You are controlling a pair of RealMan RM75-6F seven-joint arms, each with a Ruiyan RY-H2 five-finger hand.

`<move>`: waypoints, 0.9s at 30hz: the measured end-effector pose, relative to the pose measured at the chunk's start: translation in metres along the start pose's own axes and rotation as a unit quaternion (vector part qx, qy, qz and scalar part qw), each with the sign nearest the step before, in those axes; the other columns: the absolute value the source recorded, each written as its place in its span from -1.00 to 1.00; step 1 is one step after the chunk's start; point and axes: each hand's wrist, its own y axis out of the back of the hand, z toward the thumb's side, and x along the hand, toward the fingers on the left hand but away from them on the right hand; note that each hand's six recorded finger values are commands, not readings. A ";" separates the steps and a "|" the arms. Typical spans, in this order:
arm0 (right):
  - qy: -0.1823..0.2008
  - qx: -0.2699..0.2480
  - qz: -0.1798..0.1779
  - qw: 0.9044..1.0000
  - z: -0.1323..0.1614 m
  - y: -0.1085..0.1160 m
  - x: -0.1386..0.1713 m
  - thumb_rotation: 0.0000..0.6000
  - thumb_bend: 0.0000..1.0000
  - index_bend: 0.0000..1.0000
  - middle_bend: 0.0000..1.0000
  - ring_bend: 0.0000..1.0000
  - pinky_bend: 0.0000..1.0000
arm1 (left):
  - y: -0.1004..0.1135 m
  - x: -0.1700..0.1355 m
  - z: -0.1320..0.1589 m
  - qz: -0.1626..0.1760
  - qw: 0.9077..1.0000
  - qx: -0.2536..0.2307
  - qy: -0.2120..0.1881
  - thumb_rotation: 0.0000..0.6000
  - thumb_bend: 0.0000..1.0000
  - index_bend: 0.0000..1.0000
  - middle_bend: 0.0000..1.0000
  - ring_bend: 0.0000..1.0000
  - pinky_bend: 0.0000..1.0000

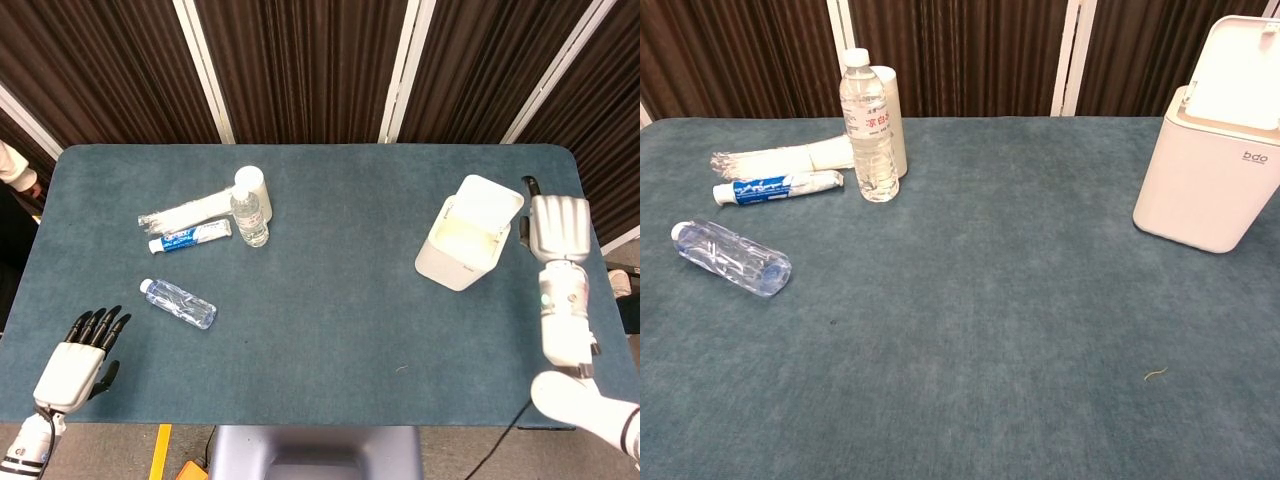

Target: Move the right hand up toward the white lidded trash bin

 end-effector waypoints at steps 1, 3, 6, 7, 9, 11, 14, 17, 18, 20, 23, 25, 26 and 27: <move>-0.002 0.004 0.004 1.000 0.003 0.000 -0.005 1.00 0.10 -0.34 1.00 1.00 1.00 | 0.000 0.000 0.000 0.000 1.000 0.000 0.000 1.00 -0.03 -1.00 -1.00 -1.00 -0.80; -0.006 0.010 0.012 1.000 0.006 -0.002 -0.014 1.00 0.10 -0.34 1.00 1.00 1.00 | -0.001 0.000 0.000 -0.001 1.000 0.002 0.001 1.00 -0.03 -1.00 -1.00 -1.00 -0.79; -0.003 0.012 0.032 0.999 0.012 -0.010 -0.020 1.00 0.10 -0.32 1.00 1.00 1.00 | -0.003 0.000 0.001 -0.004 1.000 0.003 0.001 1.00 -0.03 -1.00 -1.00 -1.00 -0.77; 0.000 0.014 0.039 0.999 0.013 -0.013 -0.020 1.00 0.10 -0.32 1.00 1.00 1.00 | -0.004 0.001 0.001 -0.006 1.000 0.003 0.001 1.00 -0.03 -1.00 -1.00 -1.00 -0.77; 0.002 0.019 0.046 0.999 0.014 -0.017 -0.020 1.00 0.10 -0.30 1.00 1.00 1.00 | -0.004 0.002 0.001 -0.008 1.000 0.004 0.001 1.00 -0.03 -1.00 -1.00 -1.00 -0.76; 0.003 0.022 0.049 0.999 0.015 -0.019 -0.020 1.00 0.10 -0.27 1.00 1.00 1.00 | -0.005 0.002 0.001 -0.010 1.000 0.004 0.002 1.00 -0.03 -1.00 -1.00 -1.00 -0.76; 0.004 0.026 0.062 0.998 0.013 -0.027 -0.020 1.00 0.10 -0.25 1.00 1.00 1.00 | -0.007 0.004 0.001 -0.013 1.000 0.006 0.002 1.00 -0.03 -1.00 -1.00 -1.00 -0.77; 0.010 0.009 0.064 0.998 0.012 -0.029 -0.017 1.00 0.10 -0.24 1.00 1.00 1.00 | -0.002 0.002 0.001 -0.002 1.000 0.004 0.000 1.00 -0.03 -1.00 -1.00 -1.00 -0.77; 0.016 0.005 0.064 0.998 0.012 -0.028 -0.015 1.00 0.10 -0.23 1.00 1.00 1.00 | -0.001 0.002 0.001 0.000 1.000 0.001 0.001 1.00 -0.03 -1.00 -1.00 -1.00 -0.77; 0.033 0.002 0.066 0.997 0.013 -0.028 -0.008 1.00 0.10 -0.23 1.00 1.00 1.00 | 0.001 0.001 -0.001 0.004 1.000 -0.002 0.002 1.00 -0.03 -1.00 -1.00 -1.00 -0.78; 0.057 0.010 0.066 0.996 0.016 -0.026 0.005 1.00 0.10 -0.22 1.00 1.00 1.00 | 0.004 0.000 -0.003 0.009 1.000 -0.004 0.004 1.00 -0.03 -1.00 -1.00 -1.00 -0.78; 0.074 0.014 0.061 0.995 0.019 -0.025 0.013 1.00 0.10 -0.23 1.00 1.00 1.00 | 0.005 -0.001 -0.002 0.011 1.000 -0.004 0.003 1.00 -0.03 -1.00 -1.00 -1.00 -0.78; 0.085 0.019 0.057 0.995 0.020 -0.024 0.019 1.00 0.10 -0.23 1.00 1.00 1.00 | 0.005 -0.001 -0.002 0.012 1.000 -0.004 0.002 1.00 -0.03 -1.00 -1.00 -1.00 -0.78; 0.093 0.024 0.054 0.994 0.021 -0.024 0.024 1.00 0.10 -0.24 1.00 1.00 1.00 | 0.005 -0.001 -0.001 0.012 1.000 -0.004 0.002 1.00 -0.03 -1.00 -1.00 -1.00 -0.78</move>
